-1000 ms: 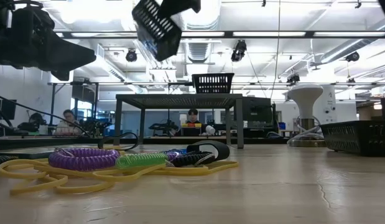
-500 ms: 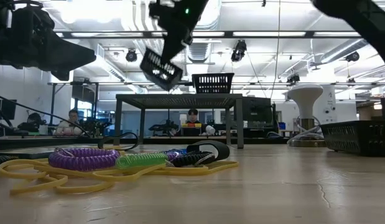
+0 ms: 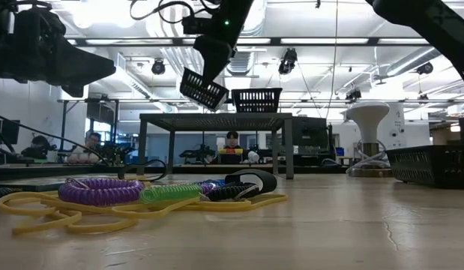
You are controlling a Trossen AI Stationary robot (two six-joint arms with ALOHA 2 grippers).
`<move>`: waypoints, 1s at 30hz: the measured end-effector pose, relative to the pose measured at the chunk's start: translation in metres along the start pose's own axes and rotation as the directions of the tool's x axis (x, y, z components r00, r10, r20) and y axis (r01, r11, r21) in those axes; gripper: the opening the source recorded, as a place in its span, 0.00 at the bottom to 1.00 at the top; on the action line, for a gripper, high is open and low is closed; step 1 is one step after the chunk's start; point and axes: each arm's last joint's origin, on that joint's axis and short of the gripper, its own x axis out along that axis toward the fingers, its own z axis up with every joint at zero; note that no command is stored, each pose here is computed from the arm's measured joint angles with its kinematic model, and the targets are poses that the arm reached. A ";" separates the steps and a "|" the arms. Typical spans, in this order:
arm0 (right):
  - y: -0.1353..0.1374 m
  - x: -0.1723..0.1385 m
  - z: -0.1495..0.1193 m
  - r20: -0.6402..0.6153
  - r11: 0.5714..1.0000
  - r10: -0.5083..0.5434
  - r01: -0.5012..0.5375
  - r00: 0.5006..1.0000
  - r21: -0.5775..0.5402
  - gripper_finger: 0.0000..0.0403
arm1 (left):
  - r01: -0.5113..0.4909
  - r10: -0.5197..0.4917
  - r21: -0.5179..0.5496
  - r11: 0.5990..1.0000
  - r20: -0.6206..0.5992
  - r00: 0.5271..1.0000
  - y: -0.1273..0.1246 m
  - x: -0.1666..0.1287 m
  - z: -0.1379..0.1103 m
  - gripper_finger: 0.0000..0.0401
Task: Pick & Place Office Desk Supplies
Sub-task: Put the left black bin on the shelf
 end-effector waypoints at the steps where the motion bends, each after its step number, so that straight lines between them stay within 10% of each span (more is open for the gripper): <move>1: 0.000 0.000 -0.001 -0.011 1.000 0.002 -0.002 1.000 -0.001 0.04 | 0.000 0.000 0.000 1.000 -0.001 1.000 0.000 0.000 0.000 0.28; 19: 0.002 0.002 -0.004 -0.037 1.000 0.014 -0.013 0.999 0.013 0.26 | 0.000 0.000 0.000 1.000 -0.001 1.000 0.000 0.000 0.000 0.28; 30: -0.013 0.009 -0.010 -0.061 0.996 0.084 -0.084 0.995 0.002 0.15 | 0.000 0.000 0.000 1.000 0.000 1.000 0.000 0.000 0.000 0.28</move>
